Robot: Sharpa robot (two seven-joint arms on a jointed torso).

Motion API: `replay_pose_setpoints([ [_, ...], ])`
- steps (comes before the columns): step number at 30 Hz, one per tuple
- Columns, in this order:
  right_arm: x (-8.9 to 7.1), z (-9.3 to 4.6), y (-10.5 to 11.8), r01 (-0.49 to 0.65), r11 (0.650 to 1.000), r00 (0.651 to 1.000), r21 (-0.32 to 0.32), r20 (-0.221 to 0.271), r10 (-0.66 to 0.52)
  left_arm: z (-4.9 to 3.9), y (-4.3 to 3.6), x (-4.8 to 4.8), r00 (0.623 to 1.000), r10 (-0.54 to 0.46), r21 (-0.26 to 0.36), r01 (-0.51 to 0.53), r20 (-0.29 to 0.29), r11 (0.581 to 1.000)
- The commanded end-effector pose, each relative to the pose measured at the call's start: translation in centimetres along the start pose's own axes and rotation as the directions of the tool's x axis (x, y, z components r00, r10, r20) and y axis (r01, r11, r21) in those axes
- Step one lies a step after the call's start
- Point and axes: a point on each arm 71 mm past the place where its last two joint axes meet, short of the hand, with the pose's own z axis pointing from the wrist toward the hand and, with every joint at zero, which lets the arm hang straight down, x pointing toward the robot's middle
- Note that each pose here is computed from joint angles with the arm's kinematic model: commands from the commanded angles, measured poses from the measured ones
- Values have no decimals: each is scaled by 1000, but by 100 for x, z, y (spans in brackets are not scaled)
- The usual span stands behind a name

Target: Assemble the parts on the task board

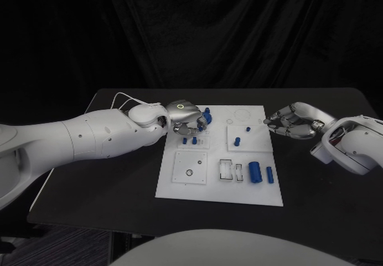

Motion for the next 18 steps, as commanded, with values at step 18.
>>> replay_pose_setpoints([
  [18,44,7,-36,-5,1000,1000,24,-22,6,-283,115,-153,1000,4,-80,-2,23,997],
])
